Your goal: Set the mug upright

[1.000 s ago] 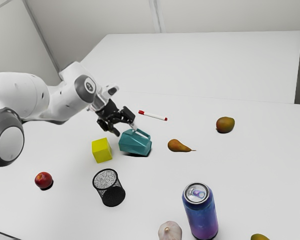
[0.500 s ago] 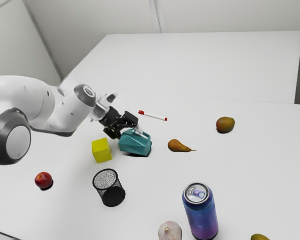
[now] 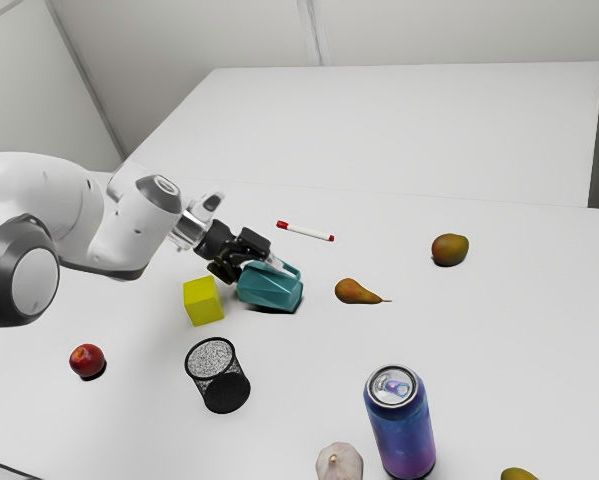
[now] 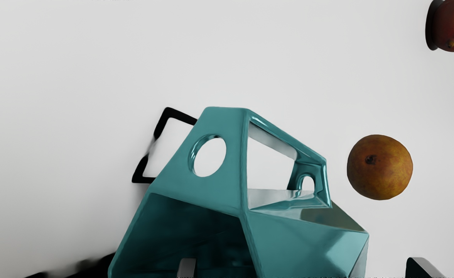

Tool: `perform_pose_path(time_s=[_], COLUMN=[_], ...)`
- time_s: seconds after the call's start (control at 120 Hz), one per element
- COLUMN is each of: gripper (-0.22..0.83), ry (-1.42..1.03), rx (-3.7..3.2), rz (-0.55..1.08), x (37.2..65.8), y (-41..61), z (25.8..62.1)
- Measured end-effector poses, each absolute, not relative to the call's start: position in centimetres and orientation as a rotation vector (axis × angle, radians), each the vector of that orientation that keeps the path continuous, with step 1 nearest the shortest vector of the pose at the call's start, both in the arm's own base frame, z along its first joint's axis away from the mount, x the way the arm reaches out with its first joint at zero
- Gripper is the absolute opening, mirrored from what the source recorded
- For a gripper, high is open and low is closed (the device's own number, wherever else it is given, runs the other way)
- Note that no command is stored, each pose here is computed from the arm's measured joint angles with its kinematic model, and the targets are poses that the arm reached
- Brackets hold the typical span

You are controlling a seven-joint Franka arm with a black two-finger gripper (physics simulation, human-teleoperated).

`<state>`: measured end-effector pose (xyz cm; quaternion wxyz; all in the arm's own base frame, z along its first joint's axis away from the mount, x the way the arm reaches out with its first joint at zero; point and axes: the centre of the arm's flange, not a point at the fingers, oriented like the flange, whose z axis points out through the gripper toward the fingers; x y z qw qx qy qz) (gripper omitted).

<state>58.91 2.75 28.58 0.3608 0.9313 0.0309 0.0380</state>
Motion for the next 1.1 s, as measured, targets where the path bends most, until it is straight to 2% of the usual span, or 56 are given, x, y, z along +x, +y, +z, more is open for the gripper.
perform_pose_path(time_s=[0.758, 0.908, 1.1], gripper=[-0.03, -0.09, -0.12], ry=[-0.011, -0.035, -0.111], rx=[2.372, 2.379, 2.386], rz=[0.150, 0.176, 0.266], x=[59.0, 59.2, 59.6], y=[2.4, 2.1, 1.6], z=[29.1, 30.0, 34.4])
